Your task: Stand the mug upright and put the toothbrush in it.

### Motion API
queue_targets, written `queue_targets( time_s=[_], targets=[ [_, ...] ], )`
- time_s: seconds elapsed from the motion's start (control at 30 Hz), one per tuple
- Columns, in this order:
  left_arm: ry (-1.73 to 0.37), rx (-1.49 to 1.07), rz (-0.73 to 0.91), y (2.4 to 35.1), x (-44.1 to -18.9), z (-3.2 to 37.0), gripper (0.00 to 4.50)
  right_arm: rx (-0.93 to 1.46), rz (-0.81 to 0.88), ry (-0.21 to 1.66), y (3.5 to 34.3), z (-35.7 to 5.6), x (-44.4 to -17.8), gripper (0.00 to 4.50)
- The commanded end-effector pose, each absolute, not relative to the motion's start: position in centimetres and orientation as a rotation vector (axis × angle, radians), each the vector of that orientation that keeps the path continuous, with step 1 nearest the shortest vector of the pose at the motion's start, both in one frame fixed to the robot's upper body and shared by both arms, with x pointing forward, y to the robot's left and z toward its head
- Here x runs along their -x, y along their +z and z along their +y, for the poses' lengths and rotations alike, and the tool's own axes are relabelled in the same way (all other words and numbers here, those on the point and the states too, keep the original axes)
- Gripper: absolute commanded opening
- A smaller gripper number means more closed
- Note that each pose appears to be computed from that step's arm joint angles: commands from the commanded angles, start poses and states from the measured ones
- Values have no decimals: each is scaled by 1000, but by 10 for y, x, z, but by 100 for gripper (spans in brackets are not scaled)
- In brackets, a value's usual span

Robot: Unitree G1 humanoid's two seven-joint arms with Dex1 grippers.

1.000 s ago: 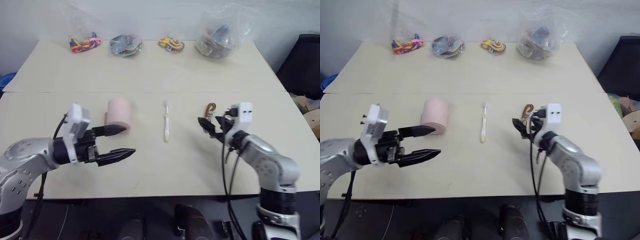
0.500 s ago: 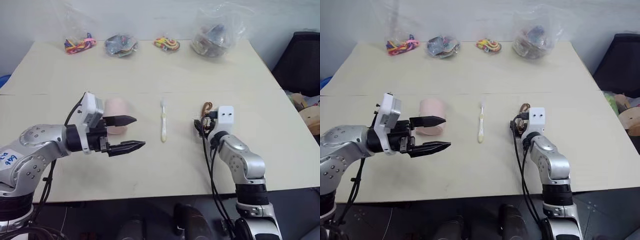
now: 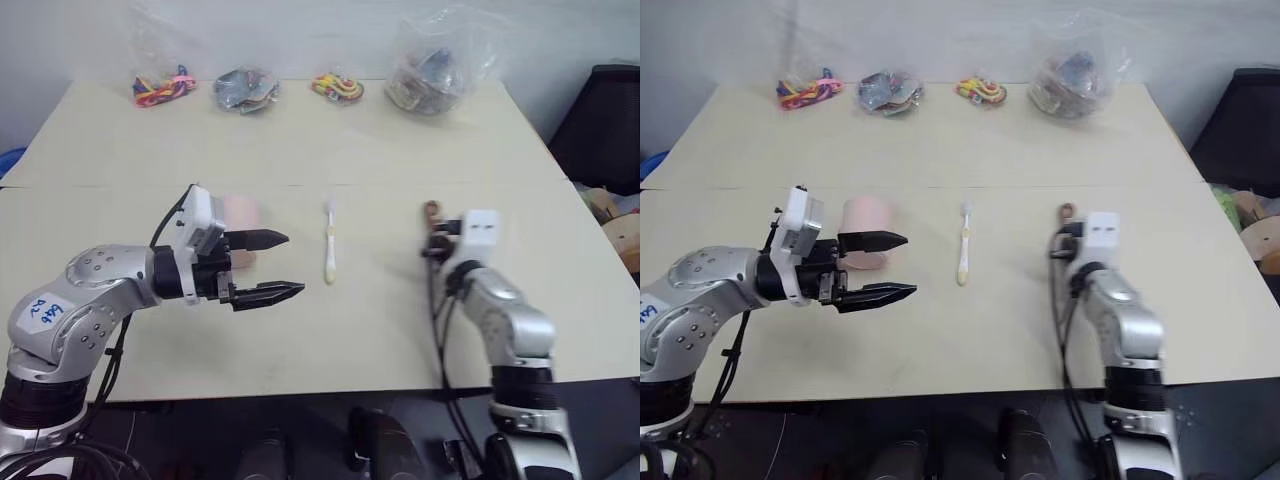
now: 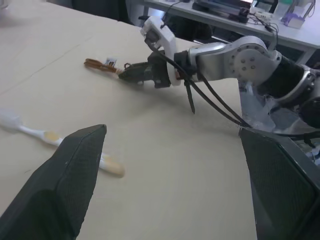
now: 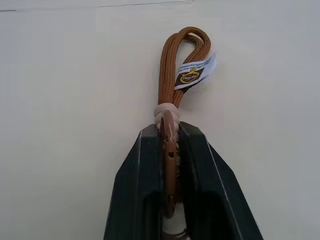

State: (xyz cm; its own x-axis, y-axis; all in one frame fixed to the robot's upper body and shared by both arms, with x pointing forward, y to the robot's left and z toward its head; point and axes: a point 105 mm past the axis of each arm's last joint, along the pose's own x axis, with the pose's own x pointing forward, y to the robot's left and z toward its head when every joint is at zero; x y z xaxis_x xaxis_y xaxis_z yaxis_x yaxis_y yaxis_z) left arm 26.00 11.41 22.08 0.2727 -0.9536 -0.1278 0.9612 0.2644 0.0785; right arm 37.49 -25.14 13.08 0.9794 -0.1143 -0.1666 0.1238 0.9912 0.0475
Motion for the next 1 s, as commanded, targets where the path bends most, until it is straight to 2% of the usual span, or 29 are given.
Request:
queue_targets(
  time_s=[0.03, 0.17, 0.3, 0.33, 0.47, 0.57, 0.67, 0.7, 0.73, 0.77, 0.87, 0.93, 1.0],
  targets=[
    [-1359, -164, 3, 229, -256, 101, 450, -41, 110, -328, 149, -325, -356, 12],
    [-1424, -158, -29, 235, -254, 85, 450, -57, 151, -396, 142, -361, -342, 12],
    [-1463, -162, -47, 238, -252, 76, 450, -109, 163, -391, 135, -365, -336, 12],
    [-1467, -164, -50, 239, -252, 75, 450, -125, 159, -379, 135, -364, -335, 86],
    [-1466, -168, -61, 240, -253, 74, 450, -69, 163, -369, 141, -363, -332, 207],
    [-1433, -170, -65, 241, -256, 77, 450, 45, 137, -346, 162, -361, -329, 314],
    [-1357, -165, -62, 242, -262, 87, 450, 155, 50, -184, 200, -334, -337, 314],
    [-1315, -161, -62, 243, -267, 92, 450, 162, 23, -87, 210, -317, -340, 314],
    [-1214, -153, -54, 244, -278, 104, 450, 152, -13, 111, 226, -280, -342, 314],
    [-1089, -143, -26, 242, -291, 119, 450, 163, -43, 337, 239, -240, -336, 314],
    [-757, -89, 81, 233, -322, 166, 450, 169, -55, 805, 254, -170, -302, 314],
    [-595, -44, 135, 230, -331, 191, 450, 165, -35, 965, 256, -151, -286, 314],
    [-450, 23, 191, 226, -337, 215, 450, 165, -8, 1085, 257, -137, -275, 350]
  ],
)
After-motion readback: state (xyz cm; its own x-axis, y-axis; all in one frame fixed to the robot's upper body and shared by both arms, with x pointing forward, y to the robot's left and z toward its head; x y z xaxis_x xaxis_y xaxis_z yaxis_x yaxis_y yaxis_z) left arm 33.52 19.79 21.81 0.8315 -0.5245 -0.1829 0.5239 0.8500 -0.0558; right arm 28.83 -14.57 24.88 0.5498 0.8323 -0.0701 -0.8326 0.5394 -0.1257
